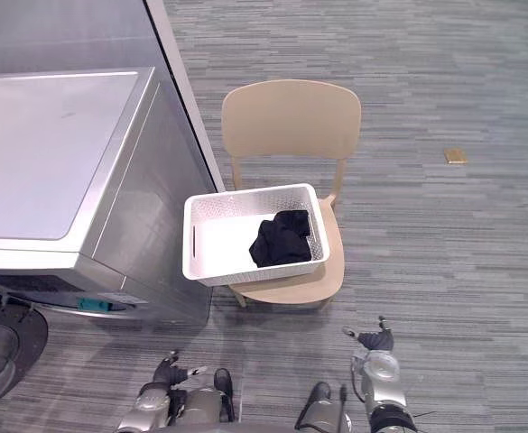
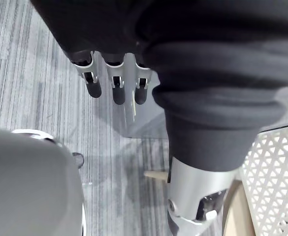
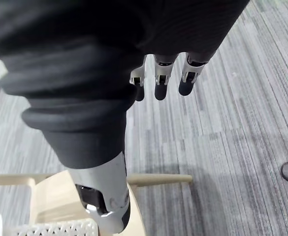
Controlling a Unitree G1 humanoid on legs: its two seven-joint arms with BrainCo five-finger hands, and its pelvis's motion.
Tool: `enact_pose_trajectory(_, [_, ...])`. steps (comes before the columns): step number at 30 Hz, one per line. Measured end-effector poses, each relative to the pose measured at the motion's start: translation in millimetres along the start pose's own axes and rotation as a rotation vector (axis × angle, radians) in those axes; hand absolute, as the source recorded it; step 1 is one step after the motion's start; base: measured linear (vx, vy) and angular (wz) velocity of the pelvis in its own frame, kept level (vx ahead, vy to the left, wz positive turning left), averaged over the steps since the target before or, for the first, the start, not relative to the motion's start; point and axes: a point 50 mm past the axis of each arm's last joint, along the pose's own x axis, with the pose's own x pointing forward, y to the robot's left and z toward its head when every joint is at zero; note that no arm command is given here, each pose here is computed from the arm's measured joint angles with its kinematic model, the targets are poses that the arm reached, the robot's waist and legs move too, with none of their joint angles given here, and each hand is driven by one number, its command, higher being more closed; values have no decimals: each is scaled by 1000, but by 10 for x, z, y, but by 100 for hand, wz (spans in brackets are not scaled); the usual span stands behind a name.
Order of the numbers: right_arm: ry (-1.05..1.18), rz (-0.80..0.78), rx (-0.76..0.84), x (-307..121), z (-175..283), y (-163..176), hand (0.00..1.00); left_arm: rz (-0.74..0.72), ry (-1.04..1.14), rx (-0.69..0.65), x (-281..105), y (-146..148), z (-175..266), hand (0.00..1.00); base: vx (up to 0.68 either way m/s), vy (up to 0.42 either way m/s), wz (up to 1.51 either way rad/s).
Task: Pick up the laundry basket with both hands and put the clothes into the washing machine.
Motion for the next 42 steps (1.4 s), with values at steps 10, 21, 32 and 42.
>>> enact_pose_trajectory(10, [-279, 7, -85, -47, 614, -33, 0, 76, 50, 40, -19, 331, -198, 0, -9, 42, 16])
enact_pose_trajectory(21, [-763, 98, -628, -175, 1650, -93, 0, 43, -9, 86, 6, 247, -72, 0, 98, -91, 44])
enact_pose_trajectory(32, [-871, -18, -1050, -31, 2606, -107, 0, 37, -118, 140, 71, 289, 218, 0, -147, -15, 56])
enact_pose_trajectory(42, [-923, -201, -1090, -161, 3228, -228, 0, 81, -270, 21, 145, 290, 788, 0, -135, -25, 19])
